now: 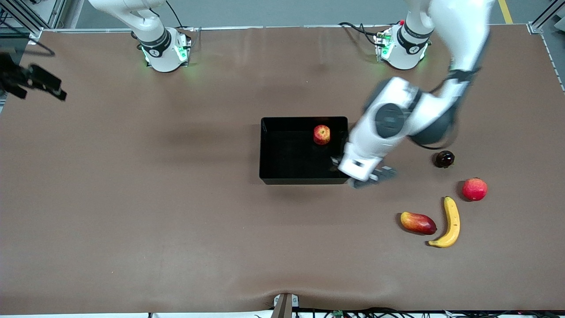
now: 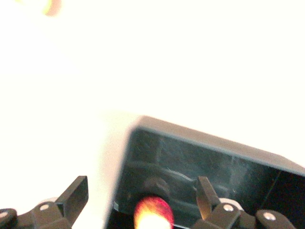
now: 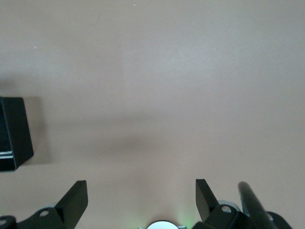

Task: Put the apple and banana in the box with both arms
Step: 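Move the left gripper down to the yellow banana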

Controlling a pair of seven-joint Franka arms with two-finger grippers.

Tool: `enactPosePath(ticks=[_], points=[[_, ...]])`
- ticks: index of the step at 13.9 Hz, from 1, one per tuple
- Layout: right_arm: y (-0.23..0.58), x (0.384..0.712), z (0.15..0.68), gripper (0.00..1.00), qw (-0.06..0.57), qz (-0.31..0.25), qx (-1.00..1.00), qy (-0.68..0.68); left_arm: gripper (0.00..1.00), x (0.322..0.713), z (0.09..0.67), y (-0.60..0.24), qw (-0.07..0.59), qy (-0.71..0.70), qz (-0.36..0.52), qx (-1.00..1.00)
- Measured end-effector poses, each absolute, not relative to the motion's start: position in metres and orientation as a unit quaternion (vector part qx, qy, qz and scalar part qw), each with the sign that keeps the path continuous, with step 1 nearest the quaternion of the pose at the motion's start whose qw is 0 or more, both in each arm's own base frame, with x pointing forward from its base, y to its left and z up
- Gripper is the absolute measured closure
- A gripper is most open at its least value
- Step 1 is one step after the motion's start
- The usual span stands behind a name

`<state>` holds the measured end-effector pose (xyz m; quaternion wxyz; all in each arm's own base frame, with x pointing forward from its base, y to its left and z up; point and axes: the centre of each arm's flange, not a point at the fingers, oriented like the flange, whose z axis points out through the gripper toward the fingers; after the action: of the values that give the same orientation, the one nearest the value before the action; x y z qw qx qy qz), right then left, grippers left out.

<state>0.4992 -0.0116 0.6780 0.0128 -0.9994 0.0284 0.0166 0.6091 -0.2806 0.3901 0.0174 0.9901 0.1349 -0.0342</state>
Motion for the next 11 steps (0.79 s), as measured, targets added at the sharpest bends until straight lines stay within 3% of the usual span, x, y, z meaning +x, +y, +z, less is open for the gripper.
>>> enactPosePath(ticks=[3, 5, 11], points=[[-0.037, 0.470, 0.677, 0.00, 0.020, 0.021, -0.999, 0.042, 0.00, 0.647, 0.382, -0.181, 0.023, 0.083, -0.037, 0.996], [-0.051, 0.469, 0.676, 0.00, 0.021, 0.014, -0.999, 0.049, 0.00, 0.660, 0.359, -0.138, 0.028, 0.060, -0.050, 0.997], [-0.053, 0.521, 0.677, 0.00, 0.010, 0.011, -1.000, -0.005, 0.00, 0.685, 0.278, -0.031, -0.002, -0.009, -0.049, 0.999]])
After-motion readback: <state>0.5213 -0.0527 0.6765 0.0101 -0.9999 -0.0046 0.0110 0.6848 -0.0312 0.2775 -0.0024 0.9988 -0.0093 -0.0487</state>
